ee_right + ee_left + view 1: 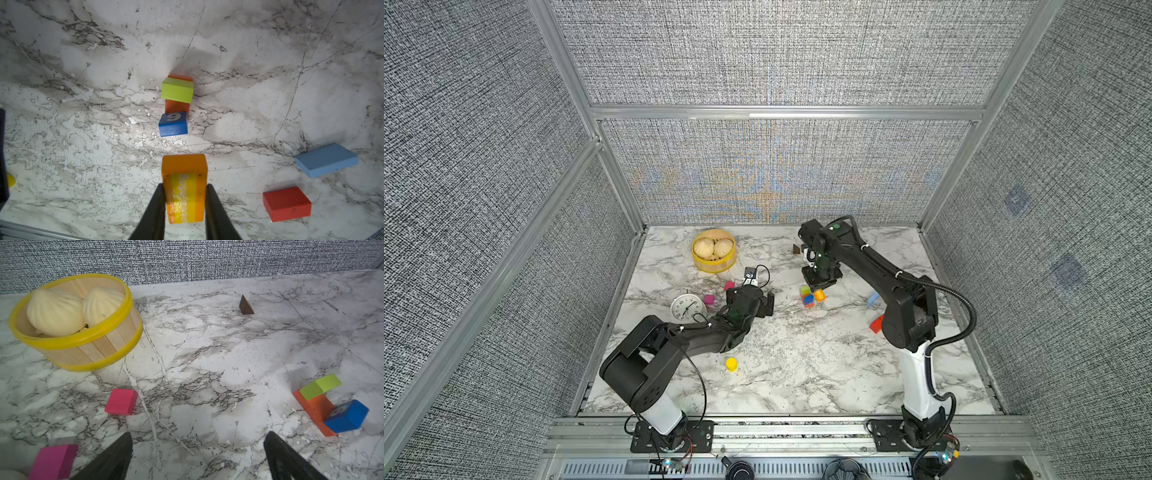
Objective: Build the wood block tower
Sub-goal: 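Carry the orange Supermarket block over the lime cube and blue block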
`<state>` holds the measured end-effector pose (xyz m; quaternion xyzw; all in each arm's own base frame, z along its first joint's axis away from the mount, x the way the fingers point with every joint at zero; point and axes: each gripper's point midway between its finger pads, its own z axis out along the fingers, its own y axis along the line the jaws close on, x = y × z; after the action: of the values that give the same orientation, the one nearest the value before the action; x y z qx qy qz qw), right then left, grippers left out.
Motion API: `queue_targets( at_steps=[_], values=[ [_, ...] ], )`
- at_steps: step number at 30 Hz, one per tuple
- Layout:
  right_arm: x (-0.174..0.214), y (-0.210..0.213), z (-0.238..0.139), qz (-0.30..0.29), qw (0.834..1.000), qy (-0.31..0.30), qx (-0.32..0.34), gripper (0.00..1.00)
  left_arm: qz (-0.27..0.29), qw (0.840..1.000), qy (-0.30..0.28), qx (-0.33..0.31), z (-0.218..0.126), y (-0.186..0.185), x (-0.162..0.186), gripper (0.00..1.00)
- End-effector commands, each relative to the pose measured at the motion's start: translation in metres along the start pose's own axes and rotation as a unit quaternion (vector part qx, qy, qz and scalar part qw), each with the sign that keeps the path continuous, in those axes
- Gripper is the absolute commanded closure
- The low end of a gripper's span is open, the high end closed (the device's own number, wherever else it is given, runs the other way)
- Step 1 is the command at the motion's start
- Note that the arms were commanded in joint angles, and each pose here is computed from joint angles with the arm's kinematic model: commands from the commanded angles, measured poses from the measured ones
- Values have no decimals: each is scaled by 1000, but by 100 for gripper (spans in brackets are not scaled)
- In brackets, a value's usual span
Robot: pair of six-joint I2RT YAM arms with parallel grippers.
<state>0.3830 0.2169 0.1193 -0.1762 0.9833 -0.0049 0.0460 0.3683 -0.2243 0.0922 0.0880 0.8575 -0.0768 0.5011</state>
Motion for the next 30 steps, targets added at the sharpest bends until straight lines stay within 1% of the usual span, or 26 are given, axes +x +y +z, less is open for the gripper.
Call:
queue_targets(
  at_steps=[1,10,30],
  values=[
    [3,5,2,3,1000,13,5,73,1,1000,-10,-5,1,1,-6,1],
    [-10,17,12,-6,1000,15,4,73,6,1000,-4,-8,4,1,-4,1],
    [-15,18,29,-14,1000,26,11,73,11,1000,3,-13,9,1,0,1]
  ],
)
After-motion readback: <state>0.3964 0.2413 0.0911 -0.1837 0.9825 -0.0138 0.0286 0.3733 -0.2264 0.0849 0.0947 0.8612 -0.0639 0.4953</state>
